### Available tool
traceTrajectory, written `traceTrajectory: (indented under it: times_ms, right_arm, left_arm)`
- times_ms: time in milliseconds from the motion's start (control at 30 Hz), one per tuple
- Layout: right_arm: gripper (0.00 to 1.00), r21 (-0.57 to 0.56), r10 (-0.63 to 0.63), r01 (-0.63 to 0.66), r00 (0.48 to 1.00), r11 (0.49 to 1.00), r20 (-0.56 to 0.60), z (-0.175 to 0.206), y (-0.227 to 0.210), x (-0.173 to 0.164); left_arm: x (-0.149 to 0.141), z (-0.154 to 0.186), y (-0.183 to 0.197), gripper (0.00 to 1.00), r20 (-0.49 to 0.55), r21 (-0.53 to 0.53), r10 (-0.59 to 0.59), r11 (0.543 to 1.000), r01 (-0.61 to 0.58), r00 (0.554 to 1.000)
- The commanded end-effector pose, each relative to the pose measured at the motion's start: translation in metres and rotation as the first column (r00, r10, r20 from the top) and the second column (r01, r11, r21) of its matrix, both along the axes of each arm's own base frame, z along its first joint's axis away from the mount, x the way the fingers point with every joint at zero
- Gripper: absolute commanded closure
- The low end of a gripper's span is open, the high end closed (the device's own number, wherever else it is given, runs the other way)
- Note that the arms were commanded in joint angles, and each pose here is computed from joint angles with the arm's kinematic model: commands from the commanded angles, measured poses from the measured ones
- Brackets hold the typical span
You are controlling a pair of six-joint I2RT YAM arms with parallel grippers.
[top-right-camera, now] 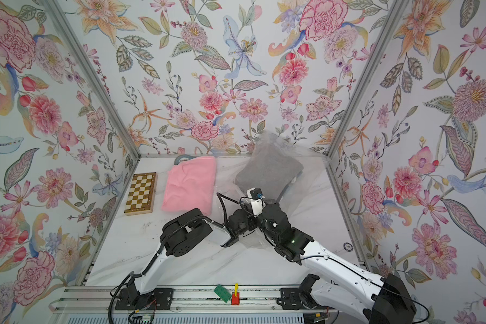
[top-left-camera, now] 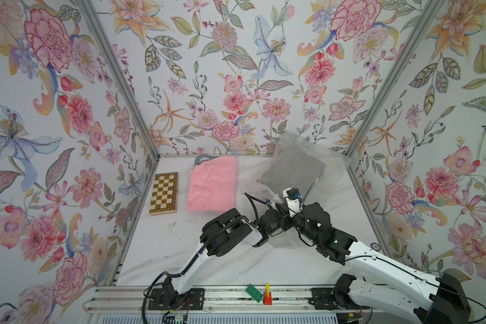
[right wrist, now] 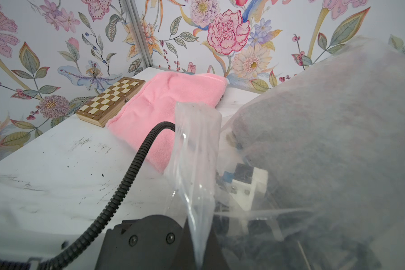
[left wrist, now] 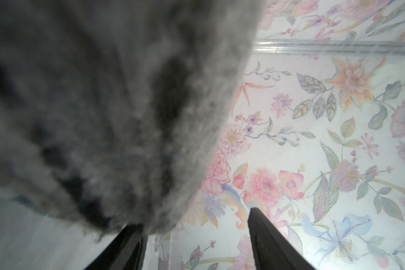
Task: Take the blanket out of the vacuum bag
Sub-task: Take out the blanket from the vacuum bag.
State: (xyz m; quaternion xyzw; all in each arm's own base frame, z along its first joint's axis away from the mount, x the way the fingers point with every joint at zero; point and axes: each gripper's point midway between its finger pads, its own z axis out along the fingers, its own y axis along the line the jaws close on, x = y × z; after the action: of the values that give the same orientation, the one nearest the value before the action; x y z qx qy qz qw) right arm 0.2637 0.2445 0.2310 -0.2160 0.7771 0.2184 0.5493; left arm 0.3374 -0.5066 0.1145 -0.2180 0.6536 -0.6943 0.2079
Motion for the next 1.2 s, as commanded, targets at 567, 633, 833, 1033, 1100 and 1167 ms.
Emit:
traceTrajectory:
  times_ms: [567, 633, 833, 1033, 1100, 1167]
  right_arm:
    - [1.00, 0.041, 0.021, -0.020, 1.000, 0.999, -0.024, -0.003, 0.005, -0.003]
    - [1.00, 0.043, 0.021, -0.020, 0.999, 0.999, -0.025, -0.003, 0.005, -0.003]
    - [1.00, 0.046, 0.022, -0.020, 0.999, 0.999, -0.030, -0.003, 0.004, -0.003]
    - [1.00, 0.047, 0.023, -0.021, 0.999, 0.999, -0.031, -0.002, 0.004, -0.004]
    - [1.00, 0.047, 0.021, -0.019, 0.999, 0.999, -0.030, -0.002, 0.003, -0.005]
    - [1.00, 0.047, 0.017, -0.016, 0.999, 0.999, -0.028, -0.002, 0.002, -0.004]
  left_arm:
    - [0.034, -0.039, 0.030, 0.37, -0.085, 0.093, 0.179, 0.981, -0.171, 0.980]
    - [0.038, -0.032, 0.033, 0.39, -0.072, 0.078, 0.199, 0.978, -0.193, 0.977]
    - [0.047, -0.001, 0.039, 0.40, -0.021, 0.012, 0.255, 0.967, -0.255, 0.967]
    - [0.048, 0.025, 0.034, 0.44, 0.020, -0.050, 0.251, 0.967, -0.250, 0.968]
    - [0.045, 0.030, 0.035, 0.47, 0.021, -0.070, 0.248, 0.967, -0.246, 0.968]
    - [0.042, 0.038, 0.036, 0.48, 0.024, -0.092, 0.244, 0.966, -0.241, 0.969]
